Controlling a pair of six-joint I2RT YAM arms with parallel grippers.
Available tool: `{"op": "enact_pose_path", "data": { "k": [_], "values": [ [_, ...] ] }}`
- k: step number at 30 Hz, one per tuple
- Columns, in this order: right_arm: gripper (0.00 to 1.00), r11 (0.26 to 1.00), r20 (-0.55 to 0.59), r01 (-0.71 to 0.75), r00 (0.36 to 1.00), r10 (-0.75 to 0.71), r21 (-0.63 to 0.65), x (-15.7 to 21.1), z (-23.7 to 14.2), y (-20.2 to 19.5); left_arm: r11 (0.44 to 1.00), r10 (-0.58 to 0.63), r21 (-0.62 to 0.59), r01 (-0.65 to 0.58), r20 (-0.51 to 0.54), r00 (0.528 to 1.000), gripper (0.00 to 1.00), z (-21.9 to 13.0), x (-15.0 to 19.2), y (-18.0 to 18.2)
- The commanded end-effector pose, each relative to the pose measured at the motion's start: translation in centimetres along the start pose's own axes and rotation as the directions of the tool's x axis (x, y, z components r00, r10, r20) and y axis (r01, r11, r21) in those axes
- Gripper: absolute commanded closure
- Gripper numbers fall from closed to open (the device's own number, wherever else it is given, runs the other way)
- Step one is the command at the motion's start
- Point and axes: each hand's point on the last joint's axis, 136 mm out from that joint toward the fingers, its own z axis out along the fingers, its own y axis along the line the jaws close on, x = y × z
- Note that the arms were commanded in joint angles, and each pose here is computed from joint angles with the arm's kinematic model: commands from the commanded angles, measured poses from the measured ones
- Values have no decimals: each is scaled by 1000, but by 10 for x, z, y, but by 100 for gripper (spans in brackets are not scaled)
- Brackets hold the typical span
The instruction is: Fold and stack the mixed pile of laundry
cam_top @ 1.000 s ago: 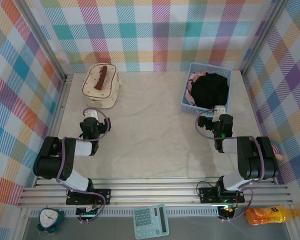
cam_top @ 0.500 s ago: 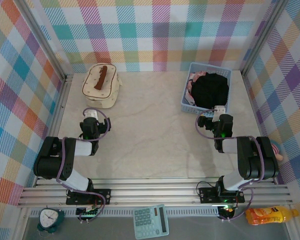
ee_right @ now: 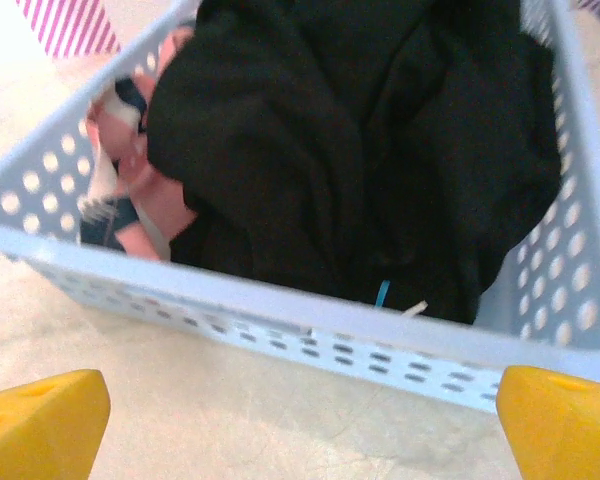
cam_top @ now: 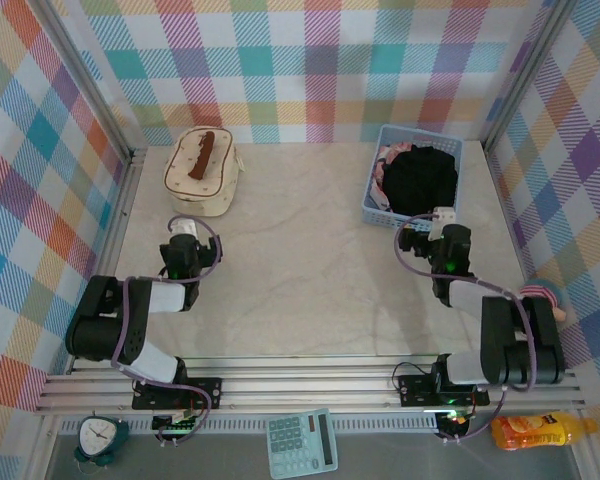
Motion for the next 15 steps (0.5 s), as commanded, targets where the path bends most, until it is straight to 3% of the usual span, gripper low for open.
{"op": "enact_pose_path", "data": {
  "k": [1, 6, 10, 15],
  "values": [
    [1, 995, -64, -70, 995, 75, 65, -8, -12, -8, 1000, -5, -8, 5, 11, 1000, 0, -14, -44, -5],
    [1, 976, -160, -183, 967, 200, 118, -20, -24, -9, 995, -97, 34, 96, 26, 995, 0, -33, -75, -12],
    [4, 946, -316, -296, 892, 322, 128, -32, -24, 7, 971, -185, 138, 194, -76, 980, 0, -44, -83, -35],
    [15, 955, -461, -292, 840, 286, 61, -41, -9, 54, 931, -254, 219, 293, -189, 948, 0, -56, -81, -74]
  ]
}}
